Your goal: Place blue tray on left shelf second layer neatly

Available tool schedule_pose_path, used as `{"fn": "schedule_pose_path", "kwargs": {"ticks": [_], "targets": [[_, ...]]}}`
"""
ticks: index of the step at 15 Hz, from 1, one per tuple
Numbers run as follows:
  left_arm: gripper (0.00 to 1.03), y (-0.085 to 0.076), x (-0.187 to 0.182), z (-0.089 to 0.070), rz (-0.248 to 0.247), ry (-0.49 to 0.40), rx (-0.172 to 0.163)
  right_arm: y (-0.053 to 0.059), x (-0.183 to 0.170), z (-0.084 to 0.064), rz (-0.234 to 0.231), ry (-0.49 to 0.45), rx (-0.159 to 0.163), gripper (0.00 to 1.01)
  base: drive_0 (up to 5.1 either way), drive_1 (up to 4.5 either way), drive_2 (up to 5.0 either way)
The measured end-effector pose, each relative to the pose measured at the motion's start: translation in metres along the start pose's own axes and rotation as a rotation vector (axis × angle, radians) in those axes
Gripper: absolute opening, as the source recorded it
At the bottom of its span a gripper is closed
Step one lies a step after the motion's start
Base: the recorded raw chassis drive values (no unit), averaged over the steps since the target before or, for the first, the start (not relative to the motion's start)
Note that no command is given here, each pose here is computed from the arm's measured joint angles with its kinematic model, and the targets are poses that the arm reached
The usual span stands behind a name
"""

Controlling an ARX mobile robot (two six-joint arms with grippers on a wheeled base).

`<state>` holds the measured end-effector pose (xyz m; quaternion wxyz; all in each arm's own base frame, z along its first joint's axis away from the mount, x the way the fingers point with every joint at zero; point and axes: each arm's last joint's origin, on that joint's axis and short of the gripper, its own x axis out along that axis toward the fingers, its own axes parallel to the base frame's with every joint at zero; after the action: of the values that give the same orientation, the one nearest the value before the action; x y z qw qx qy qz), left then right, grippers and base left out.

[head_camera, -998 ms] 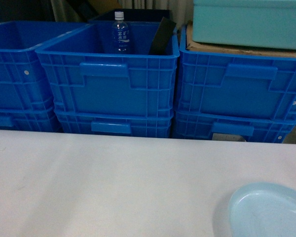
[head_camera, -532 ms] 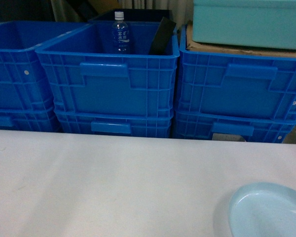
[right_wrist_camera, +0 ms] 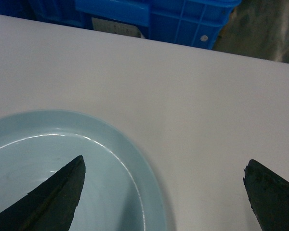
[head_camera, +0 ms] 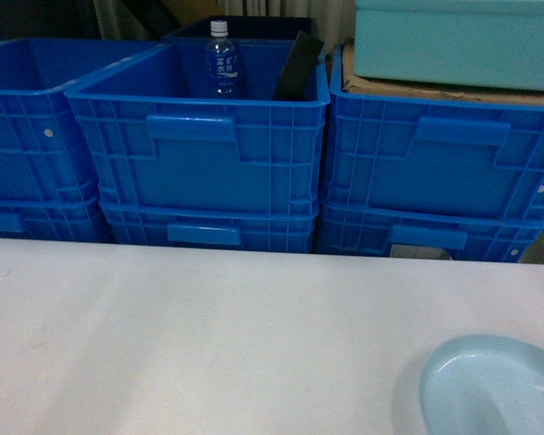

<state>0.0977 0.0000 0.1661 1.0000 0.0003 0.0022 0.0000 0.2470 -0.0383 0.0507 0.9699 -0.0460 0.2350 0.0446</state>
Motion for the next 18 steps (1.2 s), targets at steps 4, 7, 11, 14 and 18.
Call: {"fn": "schedule_pose_path", "kwargs": {"ticks": [4,7,11,14,18], "targets": [[0.98,0.0,0.0,0.0,0.0,0.0,0.0,0.0,0.01,-0.017,0.004,0.041,0.027,0.98,0.0,0.0,0.0],[0.98,0.0,0.0,0.0,0.0,0.0,0.0,-0.001,0.011,-0.023,-0.005,0.048,0.039,0.98,0.0,0.0,0.0],[0.98,0.0,0.0,0.0,0.0,0.0,0.0,-0.002,0.012,-0.029,-0.014,0.061,0.047,0.98,0.0,0.0,0.0],[0.98,0.0,0.0,0.0,0.0,0.0,0.0,-0.009,0.016,-0.045,-0.025,0.094,0.09,0.98,0.0,0.0,0.0],[0.98,0.0,0.0,0.0,0.0,0.0,0.0,-0.026,0.016,-0.063,-0.033,0.1,0.156,0.86,0.0,0.0,0.0]]}}
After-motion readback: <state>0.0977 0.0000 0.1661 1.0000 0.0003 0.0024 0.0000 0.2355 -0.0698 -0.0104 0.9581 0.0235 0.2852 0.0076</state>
